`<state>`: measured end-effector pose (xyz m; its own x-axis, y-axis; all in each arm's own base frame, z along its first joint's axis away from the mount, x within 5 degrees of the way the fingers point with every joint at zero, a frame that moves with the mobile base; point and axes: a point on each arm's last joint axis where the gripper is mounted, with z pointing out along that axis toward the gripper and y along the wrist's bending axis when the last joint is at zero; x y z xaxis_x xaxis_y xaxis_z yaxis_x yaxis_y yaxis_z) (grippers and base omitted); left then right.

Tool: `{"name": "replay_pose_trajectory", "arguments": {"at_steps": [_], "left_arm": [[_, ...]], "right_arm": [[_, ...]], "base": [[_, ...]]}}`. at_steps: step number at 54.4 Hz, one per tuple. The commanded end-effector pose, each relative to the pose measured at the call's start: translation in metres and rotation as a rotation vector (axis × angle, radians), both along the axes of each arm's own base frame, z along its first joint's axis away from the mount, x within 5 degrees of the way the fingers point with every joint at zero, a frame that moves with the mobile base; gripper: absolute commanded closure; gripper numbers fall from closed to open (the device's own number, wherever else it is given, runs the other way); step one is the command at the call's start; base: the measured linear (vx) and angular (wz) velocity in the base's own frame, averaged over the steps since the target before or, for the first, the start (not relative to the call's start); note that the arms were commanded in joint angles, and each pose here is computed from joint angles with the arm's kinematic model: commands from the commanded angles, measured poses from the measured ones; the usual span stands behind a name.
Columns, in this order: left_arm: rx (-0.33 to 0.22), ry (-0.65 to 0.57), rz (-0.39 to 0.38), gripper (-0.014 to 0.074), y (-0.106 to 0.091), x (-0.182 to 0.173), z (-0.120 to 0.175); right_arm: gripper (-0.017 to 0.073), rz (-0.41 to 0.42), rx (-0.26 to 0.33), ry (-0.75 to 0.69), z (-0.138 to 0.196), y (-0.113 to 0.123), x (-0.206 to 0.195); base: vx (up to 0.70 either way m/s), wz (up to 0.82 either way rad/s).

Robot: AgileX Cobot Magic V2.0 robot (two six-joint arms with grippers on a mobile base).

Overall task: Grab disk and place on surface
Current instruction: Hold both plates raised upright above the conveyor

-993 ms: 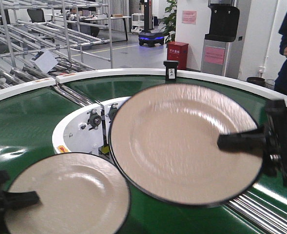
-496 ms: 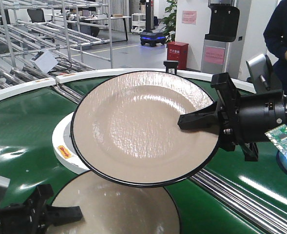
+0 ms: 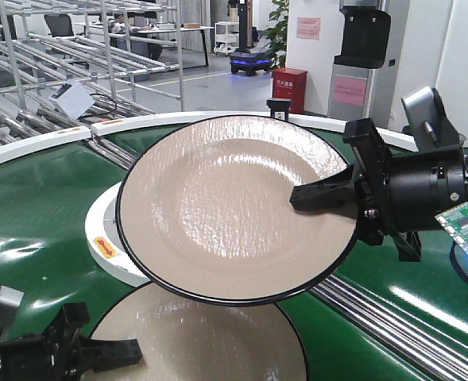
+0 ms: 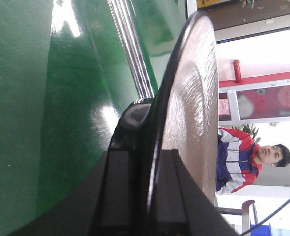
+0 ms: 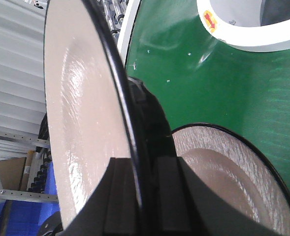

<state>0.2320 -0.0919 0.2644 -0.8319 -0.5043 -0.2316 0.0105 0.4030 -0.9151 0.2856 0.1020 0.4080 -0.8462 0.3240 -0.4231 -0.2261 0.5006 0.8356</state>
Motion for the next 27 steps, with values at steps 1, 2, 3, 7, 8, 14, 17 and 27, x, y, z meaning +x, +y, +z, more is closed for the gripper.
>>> {"name": "replay_pose_trajectory", "arguments": {"at_steps": [1,2,3,7,8,14,17,27], "left_arm": [[-0.175,-0.045,0.007,0.0592,-0.0044,-0.0013,0.0285],[-0.175,-0.045,0.007,0.0592,-0.0044,-0.0013,0.0285],[-0.175,-0.045,0.007,0.0592,-0.0044,-0.0013,0.0285],[-0.175,-0.045,0.007,0.0592,-0.0044,-0.0013,0.0285],[-0.175,-0.045,0.007,0.0592,-0.0044,-0.0013,0.0285],[-0.175,-0.045,0.007,0.0592,-0.0044,-0.0013,0.0285],[-0.175,-0.045,0.007,0.0592,-0.0044,-0.0013,0.0285],[-0.175,-0.045,0.007,0.0592,-0.0044,-0.0013,0.0285]], "right_arm": [[0.0564,-0.031,0.129,-0.087,0.0329,-0.0002,-0.0094],[0.0564,-0.031,0.129,-0.087,0.0329,-0.0002,-0.0094],[0.0564,-0.031,0.129,-0.087,0.0329,-0.0002,-0.0094],[0.0564,-0.031,0.129,-0.087,0.0329,-0.0002,-0.0094],[0.0564,-0.031,0.129,-0.087,0.0329,-0.0002,-0.0094],[0.0564,-0.031,0.129,-0.087,0.0329,-0.0002,-0.0094],[0.0564,-0.031,0.129,-0.087,0.0329,-0.0002,-0.0094],[0.0564,-0.031,0.129,-0.087,0.0329,-0.0002,-0.0094]], "base": [[0.0,0.0],[0.0,0.0],[0.0,0.0],[0.0,0.0],[0.0,0.0],[0.0,0.0],[0.0,0.0],[0.0,0.0]]}}
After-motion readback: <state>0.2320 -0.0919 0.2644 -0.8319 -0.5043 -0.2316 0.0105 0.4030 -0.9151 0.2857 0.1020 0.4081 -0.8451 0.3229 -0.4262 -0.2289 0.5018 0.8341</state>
